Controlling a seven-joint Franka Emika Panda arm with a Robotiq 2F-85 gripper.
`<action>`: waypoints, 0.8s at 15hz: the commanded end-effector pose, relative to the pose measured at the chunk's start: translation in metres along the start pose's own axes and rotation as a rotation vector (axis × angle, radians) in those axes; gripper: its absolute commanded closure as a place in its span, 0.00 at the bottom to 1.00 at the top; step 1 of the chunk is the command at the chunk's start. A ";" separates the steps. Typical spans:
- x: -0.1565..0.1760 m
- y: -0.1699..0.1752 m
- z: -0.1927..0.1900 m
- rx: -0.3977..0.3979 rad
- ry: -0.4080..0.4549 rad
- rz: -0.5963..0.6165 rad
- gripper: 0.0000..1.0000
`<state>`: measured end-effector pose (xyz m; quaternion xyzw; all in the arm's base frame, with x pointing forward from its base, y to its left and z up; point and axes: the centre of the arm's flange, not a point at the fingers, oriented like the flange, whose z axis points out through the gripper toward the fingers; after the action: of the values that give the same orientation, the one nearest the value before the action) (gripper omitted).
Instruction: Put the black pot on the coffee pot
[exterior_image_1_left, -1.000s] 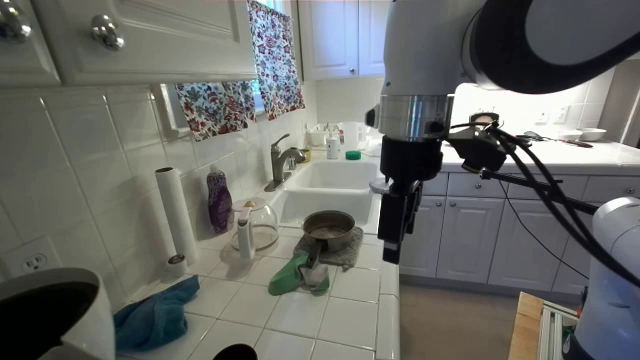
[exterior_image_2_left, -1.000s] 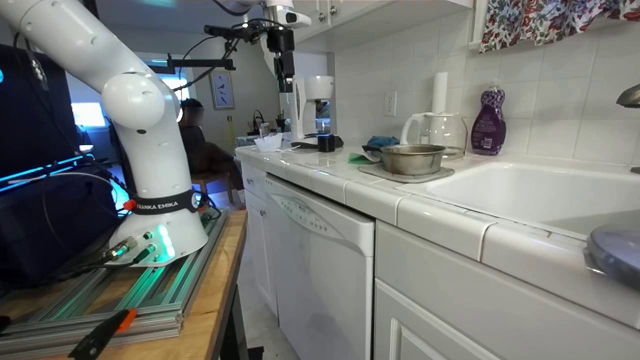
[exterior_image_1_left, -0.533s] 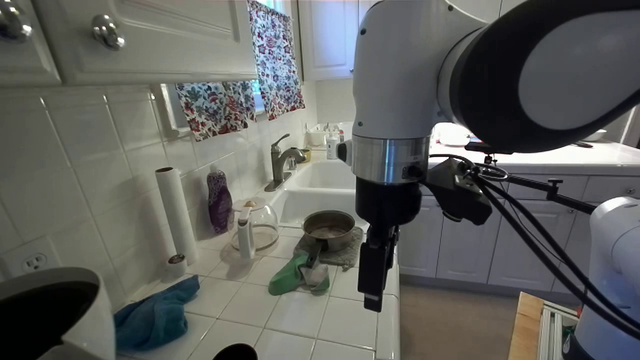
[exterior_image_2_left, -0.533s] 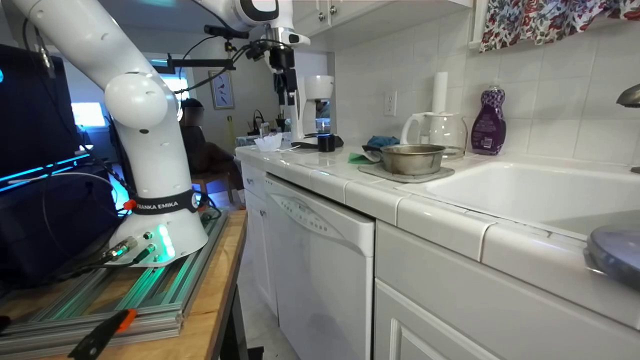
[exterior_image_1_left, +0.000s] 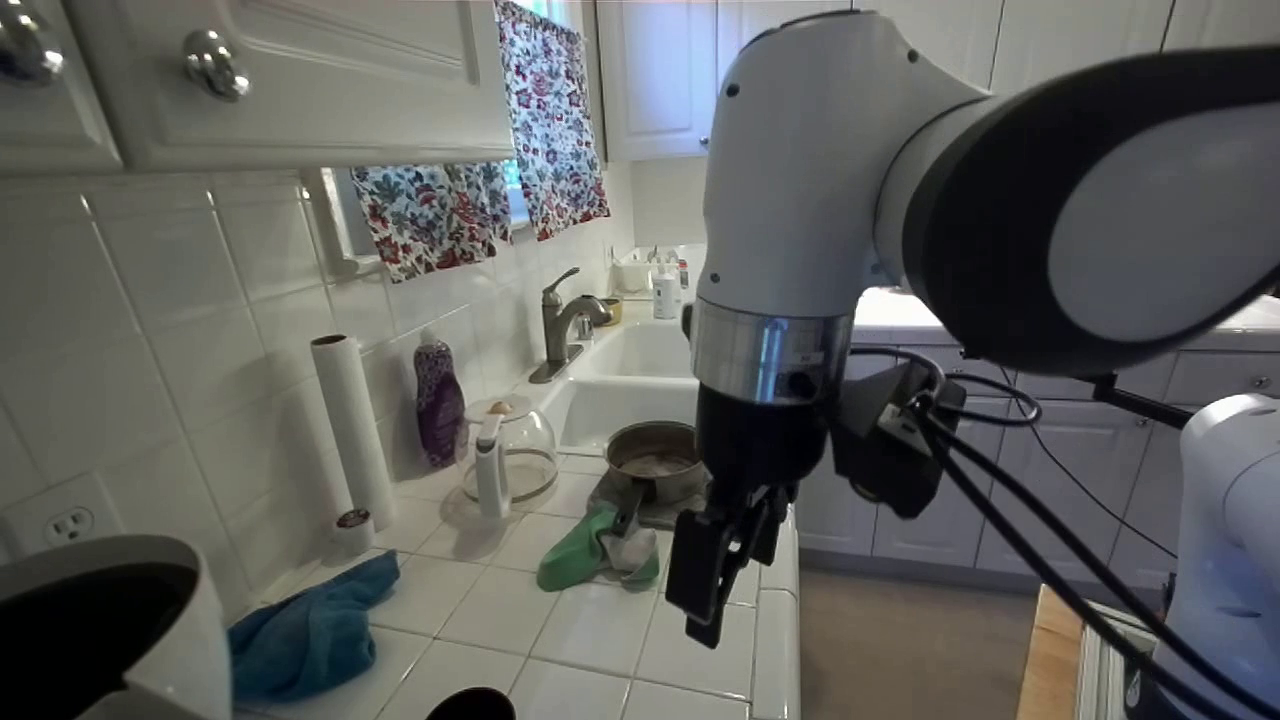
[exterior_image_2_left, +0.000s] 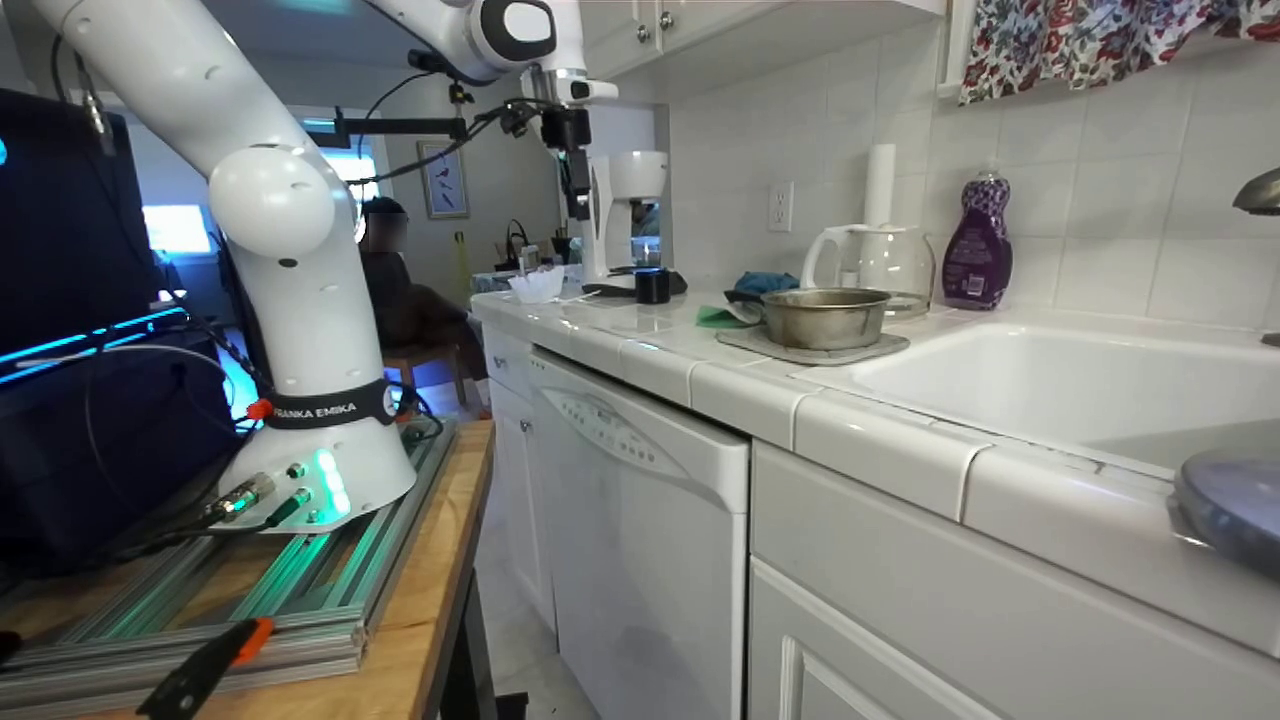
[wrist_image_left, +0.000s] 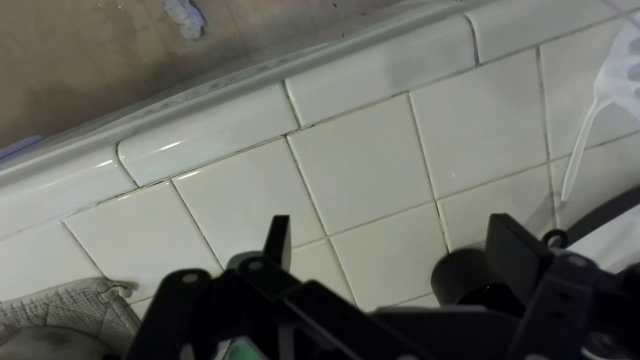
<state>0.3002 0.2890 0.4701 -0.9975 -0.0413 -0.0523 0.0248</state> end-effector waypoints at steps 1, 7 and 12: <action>0.004 -0.027 0.046 0.047 0.084 0.177 0.00; 0.032 -0.068 0.095 0.186 0.203 0.265 0.00; 0.048 -0.091 0.129 0.260 0.202 0.260 0.00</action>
<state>0.3335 0.3577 0.3725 -0.9741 0.0844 -0.1496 0.1474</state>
